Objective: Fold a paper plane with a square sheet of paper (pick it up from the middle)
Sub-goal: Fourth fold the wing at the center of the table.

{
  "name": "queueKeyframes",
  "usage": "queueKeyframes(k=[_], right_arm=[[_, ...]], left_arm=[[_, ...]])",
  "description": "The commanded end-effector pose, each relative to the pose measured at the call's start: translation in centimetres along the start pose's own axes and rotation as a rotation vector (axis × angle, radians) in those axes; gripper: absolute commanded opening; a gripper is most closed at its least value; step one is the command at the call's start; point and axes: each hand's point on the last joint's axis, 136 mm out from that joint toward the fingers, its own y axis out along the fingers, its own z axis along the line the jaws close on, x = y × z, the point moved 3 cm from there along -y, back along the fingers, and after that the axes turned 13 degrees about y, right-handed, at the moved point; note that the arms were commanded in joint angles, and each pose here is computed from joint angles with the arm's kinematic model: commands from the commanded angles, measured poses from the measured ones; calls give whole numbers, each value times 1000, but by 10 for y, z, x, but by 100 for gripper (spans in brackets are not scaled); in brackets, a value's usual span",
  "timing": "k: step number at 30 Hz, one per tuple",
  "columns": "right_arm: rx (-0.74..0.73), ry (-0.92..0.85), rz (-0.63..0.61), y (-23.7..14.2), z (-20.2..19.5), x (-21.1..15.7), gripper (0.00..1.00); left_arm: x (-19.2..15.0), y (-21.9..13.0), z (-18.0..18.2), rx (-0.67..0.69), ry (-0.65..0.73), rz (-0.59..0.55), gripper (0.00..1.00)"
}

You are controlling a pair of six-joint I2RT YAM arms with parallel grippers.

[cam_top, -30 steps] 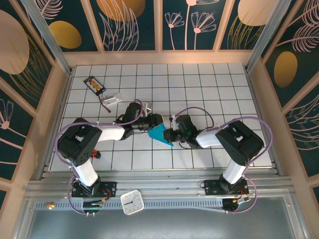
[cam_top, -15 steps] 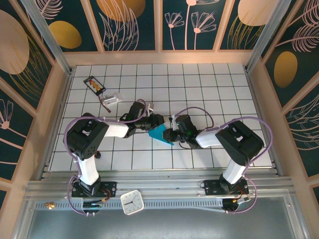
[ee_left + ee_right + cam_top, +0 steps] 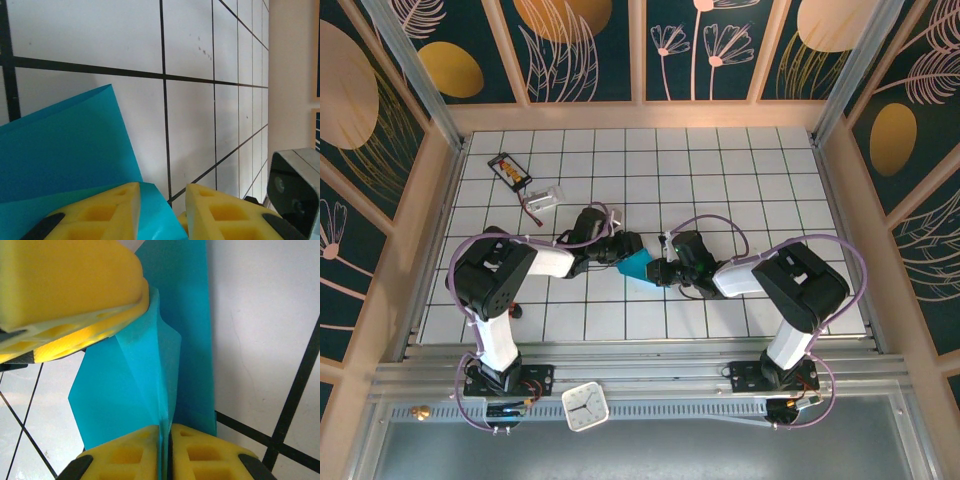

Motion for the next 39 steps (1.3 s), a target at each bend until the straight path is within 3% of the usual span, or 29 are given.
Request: queueKeyframes(k=[1,23,39], right_arm=[[-64,24,52,3,-17,-21,15],[-90,6,61,6,-20,-28,15],[-98,5,58,5,-21,-28,15]], left_arm=[[-6,0,14,37,5,8,30],[-6,12,18,22,17,41,32],[5,9,-7,-76,46,25,34]])
